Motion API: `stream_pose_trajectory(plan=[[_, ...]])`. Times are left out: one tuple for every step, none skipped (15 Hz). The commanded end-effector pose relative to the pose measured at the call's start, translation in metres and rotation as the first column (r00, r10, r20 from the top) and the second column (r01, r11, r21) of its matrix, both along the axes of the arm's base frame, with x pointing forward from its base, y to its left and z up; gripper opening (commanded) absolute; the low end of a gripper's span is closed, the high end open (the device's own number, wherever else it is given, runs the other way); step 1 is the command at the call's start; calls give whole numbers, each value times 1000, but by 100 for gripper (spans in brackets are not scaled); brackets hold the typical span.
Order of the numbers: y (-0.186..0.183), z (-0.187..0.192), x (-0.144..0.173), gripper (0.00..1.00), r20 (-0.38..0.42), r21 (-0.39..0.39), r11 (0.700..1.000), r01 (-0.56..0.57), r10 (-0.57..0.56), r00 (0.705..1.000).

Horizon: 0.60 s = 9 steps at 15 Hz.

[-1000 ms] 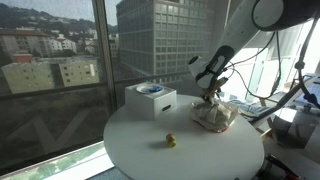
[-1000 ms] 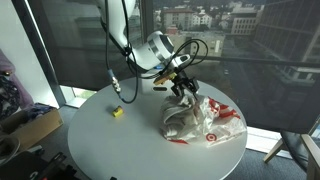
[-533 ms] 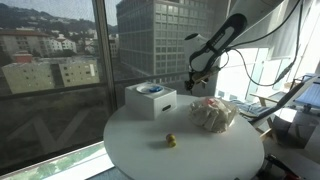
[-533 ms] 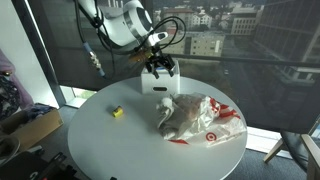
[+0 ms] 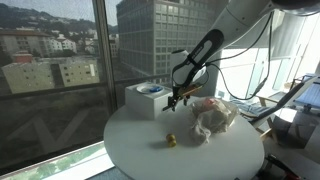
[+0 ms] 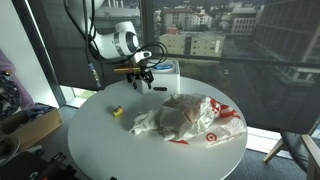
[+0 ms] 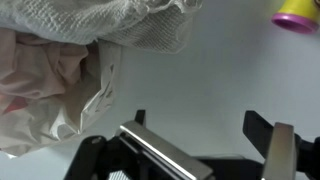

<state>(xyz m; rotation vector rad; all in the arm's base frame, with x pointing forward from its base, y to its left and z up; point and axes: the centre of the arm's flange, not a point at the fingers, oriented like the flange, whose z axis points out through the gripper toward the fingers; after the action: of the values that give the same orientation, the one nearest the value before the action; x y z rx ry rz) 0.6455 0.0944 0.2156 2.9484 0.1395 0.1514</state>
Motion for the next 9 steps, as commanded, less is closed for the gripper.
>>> stream_pose_trajectory(plan=[[-18,-23,37,100,-34,-4,1000,-19,19,999],[-24,-29,41,100,-45,-9,1000,-14,14,999],[-30,-34,41,100,-56,-13,1000,-7,7,998],[-35,-37,40,100,-63,-18,1000,3,-5,998],[-39,-37,35,100,-68,-10,1000,9,-9,998],[-43,-37,30,100,-74,-3,1000,15,-16,997],[-50,-40,28,100,-84,1,1000,25,-25,996],[-55,-44,30,100,-91,-1,999,38,-38,995],[-59,-48,33,100,-97,-6,999,47,-47,994]])
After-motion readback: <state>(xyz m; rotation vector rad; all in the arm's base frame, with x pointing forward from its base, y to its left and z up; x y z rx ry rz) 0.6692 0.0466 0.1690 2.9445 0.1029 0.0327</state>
